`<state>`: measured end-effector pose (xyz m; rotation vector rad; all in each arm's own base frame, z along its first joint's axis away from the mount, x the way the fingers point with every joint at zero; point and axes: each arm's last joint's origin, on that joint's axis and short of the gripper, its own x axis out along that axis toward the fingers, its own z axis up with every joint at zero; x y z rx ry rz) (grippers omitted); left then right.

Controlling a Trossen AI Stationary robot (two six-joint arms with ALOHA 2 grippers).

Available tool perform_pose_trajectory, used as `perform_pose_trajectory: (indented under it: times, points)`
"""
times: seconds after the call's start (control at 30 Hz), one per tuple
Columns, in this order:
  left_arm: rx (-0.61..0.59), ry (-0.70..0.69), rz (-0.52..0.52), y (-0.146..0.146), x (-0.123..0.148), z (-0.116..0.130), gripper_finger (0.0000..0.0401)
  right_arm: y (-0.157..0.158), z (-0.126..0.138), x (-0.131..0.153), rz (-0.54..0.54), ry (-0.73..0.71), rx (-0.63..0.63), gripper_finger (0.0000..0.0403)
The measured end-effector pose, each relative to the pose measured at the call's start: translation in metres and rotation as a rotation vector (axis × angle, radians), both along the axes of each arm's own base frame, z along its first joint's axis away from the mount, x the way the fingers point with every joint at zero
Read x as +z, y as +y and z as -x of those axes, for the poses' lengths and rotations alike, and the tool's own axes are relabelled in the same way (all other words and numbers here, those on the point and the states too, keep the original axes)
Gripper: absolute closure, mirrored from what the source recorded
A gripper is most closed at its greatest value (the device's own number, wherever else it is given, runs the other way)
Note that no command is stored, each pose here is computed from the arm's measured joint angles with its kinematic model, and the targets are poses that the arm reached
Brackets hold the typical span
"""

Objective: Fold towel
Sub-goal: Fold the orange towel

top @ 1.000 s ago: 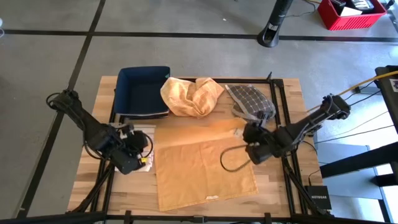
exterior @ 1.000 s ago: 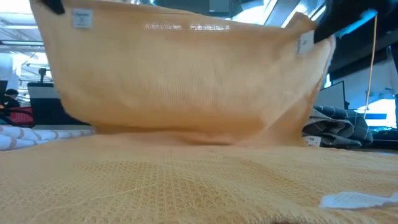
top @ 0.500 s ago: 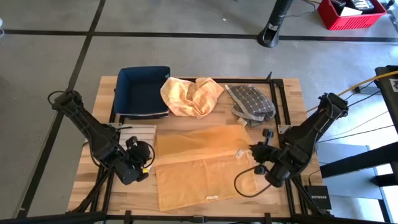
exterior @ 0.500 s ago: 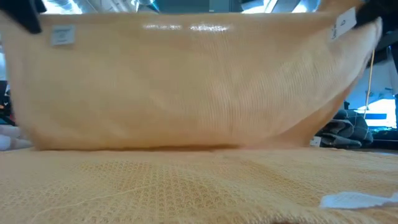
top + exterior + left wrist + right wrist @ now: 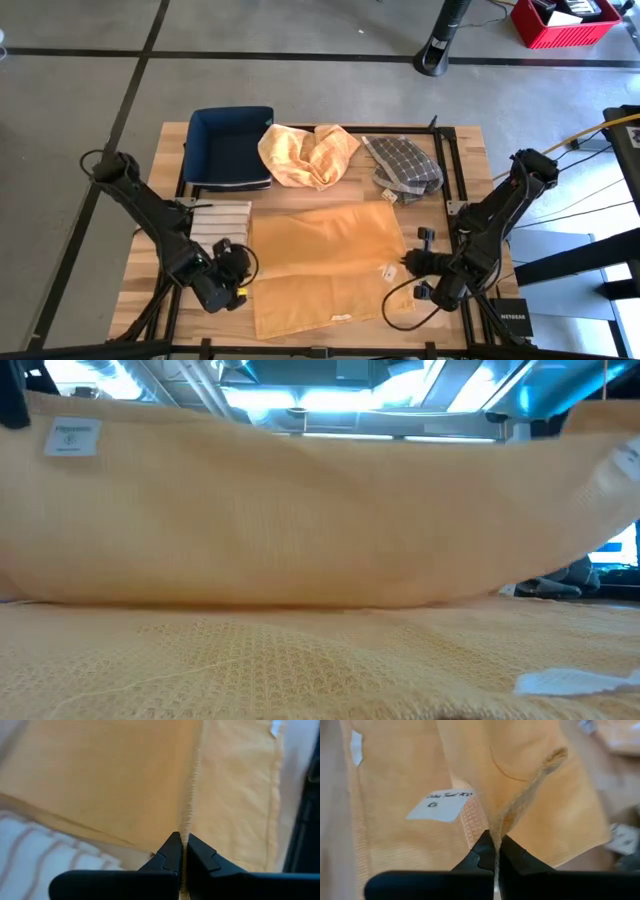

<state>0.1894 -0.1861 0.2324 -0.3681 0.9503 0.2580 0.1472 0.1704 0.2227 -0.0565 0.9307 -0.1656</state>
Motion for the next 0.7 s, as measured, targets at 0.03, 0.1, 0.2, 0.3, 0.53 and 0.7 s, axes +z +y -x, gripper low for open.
perform_pose_trajectory:
  times: [0.03, 0.1, 0.2, 0.3, 0.53, 0.7]
  points:
    - [-0.023, 0.003, 0.004, -0.003, -0.002, -0.001, 0.0398, 0.001, 0.000, -0.001, -0.022, 0.009, -0.001, 0.0400]
    - [-0.072, 0.012, 0.018, -0.007, -0.004, -0.002, 0.0398, 0.002, 0.000, -0.001, -0.055, 0.033, 0.007, 0.0400]
    - [-0.102, 0.019, 0.033, -0.009, -0.004, -0.003, 0.0398, 0.002, 0.001, -0.002, -0.077, 0.075, 0.018, 0.0400]
    - [-0.115, 0.031, 0.044, -0.010, -0.004, -0.003, 0.0398, 0.003, 0.001, -0.002, -0.092, 0.088, 0.023, 0.0400]
    - [-0.164, 0.005, 0.051, -0.017, -0.007, -0.007, 0.0398, 0.004, 0.002, -0.003, -0.122, 0.129, 0.037, 0.0400]
    - [-0.184, 0.042, 0.006, -0.023, -0.020, -0.010, 0.0398, 0.008, -0.001, -0.011, -0.095, 0.158, 0.034, 0.0400]
